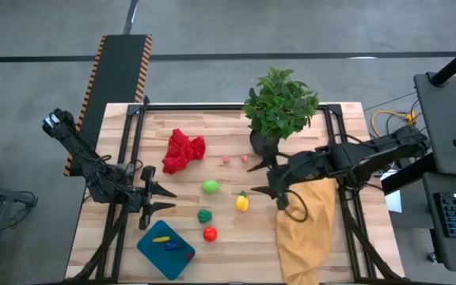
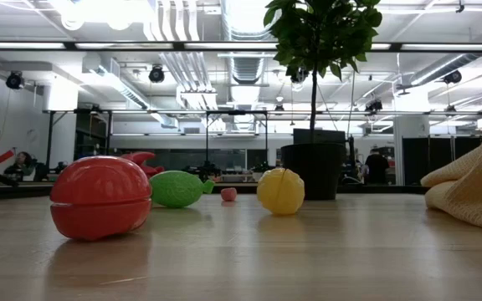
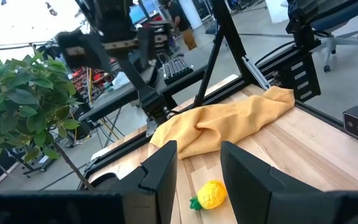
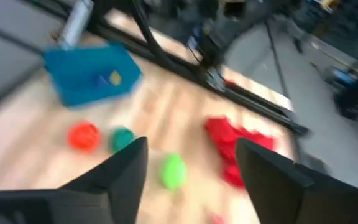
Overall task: Pick and placing Produce into tupperware
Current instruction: Put the yellow pineapple into the blue bin
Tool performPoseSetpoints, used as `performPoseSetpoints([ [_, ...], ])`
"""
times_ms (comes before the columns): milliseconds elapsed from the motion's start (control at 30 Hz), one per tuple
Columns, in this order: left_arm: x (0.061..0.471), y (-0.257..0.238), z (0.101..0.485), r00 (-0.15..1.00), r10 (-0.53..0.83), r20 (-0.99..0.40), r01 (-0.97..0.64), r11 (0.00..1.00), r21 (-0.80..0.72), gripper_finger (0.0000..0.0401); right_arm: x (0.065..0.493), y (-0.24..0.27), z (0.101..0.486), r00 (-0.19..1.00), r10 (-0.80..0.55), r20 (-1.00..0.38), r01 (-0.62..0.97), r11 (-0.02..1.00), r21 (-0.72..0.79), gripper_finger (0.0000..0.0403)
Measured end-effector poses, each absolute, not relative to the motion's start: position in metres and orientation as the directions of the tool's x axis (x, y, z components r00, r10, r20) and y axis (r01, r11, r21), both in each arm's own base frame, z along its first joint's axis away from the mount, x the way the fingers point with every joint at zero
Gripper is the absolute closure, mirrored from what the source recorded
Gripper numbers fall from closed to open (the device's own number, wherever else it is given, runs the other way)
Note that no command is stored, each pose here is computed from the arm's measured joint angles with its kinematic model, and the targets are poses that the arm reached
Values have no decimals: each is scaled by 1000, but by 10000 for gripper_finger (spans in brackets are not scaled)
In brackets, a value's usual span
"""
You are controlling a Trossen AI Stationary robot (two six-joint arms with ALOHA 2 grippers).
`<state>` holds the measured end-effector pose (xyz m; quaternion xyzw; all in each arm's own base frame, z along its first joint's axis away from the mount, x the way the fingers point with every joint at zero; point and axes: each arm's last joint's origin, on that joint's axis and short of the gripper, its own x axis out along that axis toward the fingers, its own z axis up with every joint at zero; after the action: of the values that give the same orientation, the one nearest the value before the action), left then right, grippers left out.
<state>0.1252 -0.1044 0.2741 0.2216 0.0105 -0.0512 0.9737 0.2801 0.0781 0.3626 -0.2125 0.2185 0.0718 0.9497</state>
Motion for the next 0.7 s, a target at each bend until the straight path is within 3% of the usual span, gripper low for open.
performPoseSetpoints([
  [200,125,-104,274,995,-94,-42,103,897,430,292,299,83,376,759,-35,-650,-325,845,-424,130],
  [467,125,-104,274,996,-78,-45,89,897,433,292,324,90,352,517,-107,-850,-436,821,-368,152],
  [700,125,-104,274,996,-78,-44,89,897,432,292,333,94,312,371,-120,-921,-491,816,-305,163],
])
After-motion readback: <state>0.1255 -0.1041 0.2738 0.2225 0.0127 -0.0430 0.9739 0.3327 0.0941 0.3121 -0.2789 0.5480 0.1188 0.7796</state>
